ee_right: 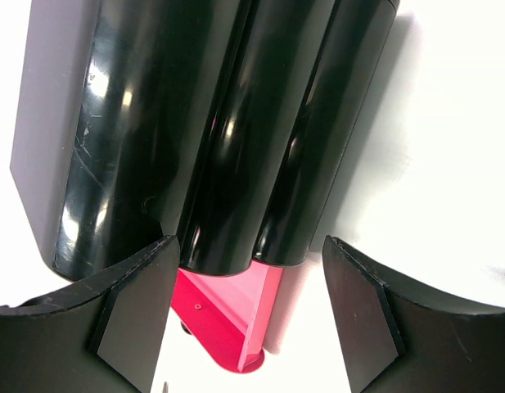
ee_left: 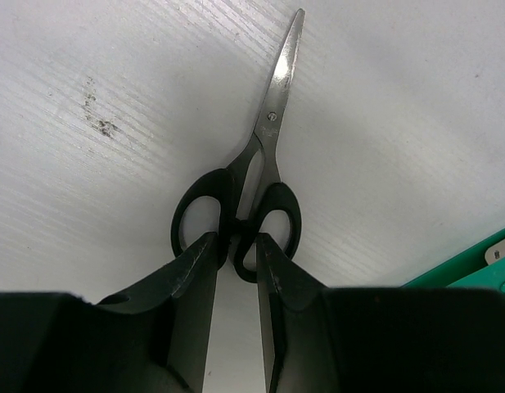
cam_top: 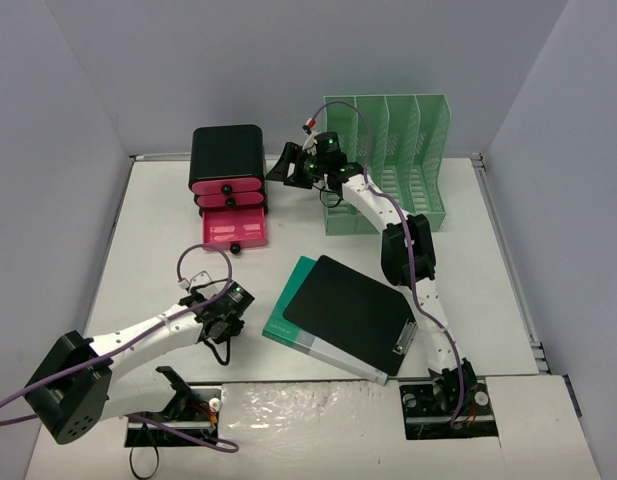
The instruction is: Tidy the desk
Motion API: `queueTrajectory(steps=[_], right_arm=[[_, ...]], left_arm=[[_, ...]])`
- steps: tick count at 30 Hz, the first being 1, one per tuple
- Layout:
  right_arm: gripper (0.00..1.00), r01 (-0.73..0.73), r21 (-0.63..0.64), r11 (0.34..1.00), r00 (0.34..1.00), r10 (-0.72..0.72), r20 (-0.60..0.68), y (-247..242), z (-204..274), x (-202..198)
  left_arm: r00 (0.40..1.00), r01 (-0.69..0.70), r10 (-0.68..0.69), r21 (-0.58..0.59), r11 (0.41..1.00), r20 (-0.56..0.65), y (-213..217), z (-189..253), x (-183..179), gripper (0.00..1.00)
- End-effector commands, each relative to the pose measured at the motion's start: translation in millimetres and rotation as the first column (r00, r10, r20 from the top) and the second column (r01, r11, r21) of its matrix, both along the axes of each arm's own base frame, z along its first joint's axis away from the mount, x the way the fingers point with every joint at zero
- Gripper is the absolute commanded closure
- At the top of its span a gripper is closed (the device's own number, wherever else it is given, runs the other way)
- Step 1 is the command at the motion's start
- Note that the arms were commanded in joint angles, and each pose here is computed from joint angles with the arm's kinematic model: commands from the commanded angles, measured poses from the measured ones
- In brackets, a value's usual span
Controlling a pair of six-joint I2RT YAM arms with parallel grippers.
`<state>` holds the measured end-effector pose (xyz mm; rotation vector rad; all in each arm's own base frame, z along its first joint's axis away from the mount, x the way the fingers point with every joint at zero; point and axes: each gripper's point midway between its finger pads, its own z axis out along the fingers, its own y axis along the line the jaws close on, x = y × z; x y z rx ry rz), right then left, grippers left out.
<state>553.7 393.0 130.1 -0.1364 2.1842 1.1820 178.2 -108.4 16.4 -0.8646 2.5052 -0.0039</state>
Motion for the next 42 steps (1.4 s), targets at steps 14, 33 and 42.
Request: queueTrajectory(steps=[14, 33, 42], right_arm=[[0.33, -0.017, 0.054, 0.998, 0.994, 0.011, 0.108, -2.5, 47.1, 6.4], [0.33, -0.009, 0.063, 0.998, 0.990, 0.000, 0.141, -5.8, 68.8, 5.4], [0.33, -0.007, 0.062, 0.998, 0.989, -0.003, 0.146, -6.5, 72.5, 4.4]], left_arm=[[0.997, 0.022, -0.021, 0.013, 1.000, -0.069, -6.0, -17.4, -4.4, 1.00], [0.992, 0.092, -0.101, 0.105, 0.990, 0.082, -3.8, 39.8, 22.7, 1.00], [0.985, 0.100, -0.116, 0.129, 0.987, 0.125, 1.5, 61.0, 25.9, 1.00]])
